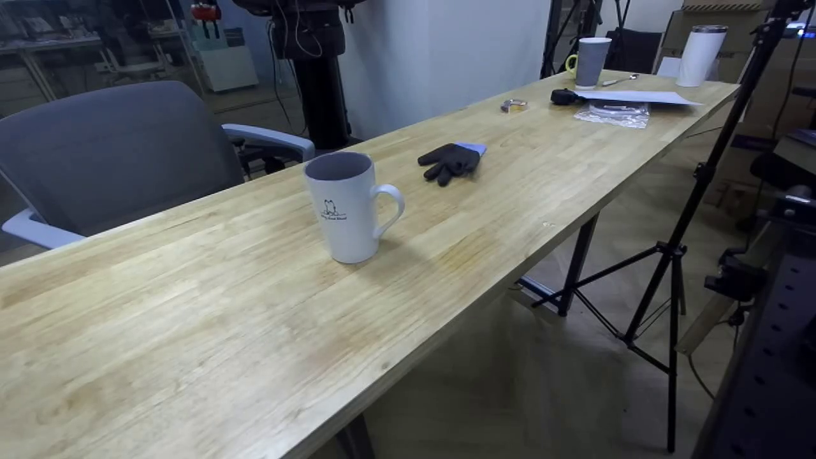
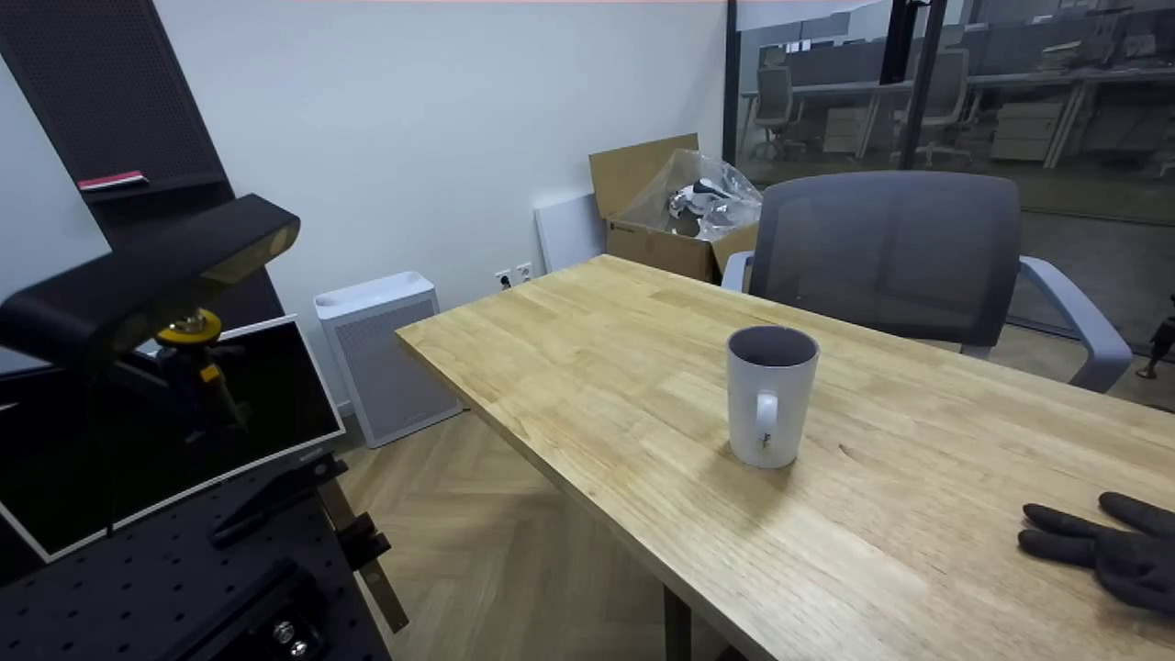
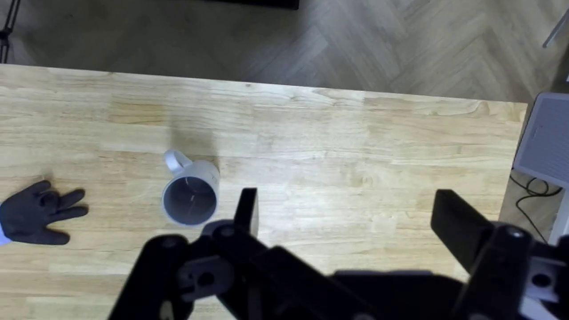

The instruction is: Move the white mug to the left

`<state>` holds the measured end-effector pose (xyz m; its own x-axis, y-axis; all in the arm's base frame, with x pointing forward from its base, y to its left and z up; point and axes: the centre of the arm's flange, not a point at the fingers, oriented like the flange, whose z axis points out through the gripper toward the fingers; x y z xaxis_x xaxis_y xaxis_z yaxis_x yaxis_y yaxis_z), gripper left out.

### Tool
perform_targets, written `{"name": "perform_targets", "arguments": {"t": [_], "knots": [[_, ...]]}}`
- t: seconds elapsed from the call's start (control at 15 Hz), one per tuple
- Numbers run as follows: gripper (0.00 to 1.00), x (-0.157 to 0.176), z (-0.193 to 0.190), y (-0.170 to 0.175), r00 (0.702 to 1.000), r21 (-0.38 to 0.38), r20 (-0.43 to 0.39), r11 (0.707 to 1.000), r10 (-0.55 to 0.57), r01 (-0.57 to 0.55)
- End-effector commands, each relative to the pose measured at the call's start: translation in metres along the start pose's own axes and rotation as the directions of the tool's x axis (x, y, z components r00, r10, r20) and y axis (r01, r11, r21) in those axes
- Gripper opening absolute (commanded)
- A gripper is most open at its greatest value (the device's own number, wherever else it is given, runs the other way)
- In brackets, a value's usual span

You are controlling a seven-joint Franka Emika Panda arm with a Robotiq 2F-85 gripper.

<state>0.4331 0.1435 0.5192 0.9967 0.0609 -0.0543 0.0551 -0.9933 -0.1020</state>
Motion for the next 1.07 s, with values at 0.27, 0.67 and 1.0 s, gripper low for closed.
{"name": "perform_targets", "arguments": {"t": [0.27, 0.67, 1.0], "knots": [[1.0, 0.017, 0.0, 0.052, 0.981, 0.029, -0.189, 0.998, -0.047, 0.053], [1.0, 0.029, 0.025, 0.083, 0.971, 0.052, -0.23, 0.995, -0.068, 0.082], [1.0, 0.041, 0.058, 0.105, 0.99, 0.084, -0.135, 0.995, -0.045, 0.056]]}}
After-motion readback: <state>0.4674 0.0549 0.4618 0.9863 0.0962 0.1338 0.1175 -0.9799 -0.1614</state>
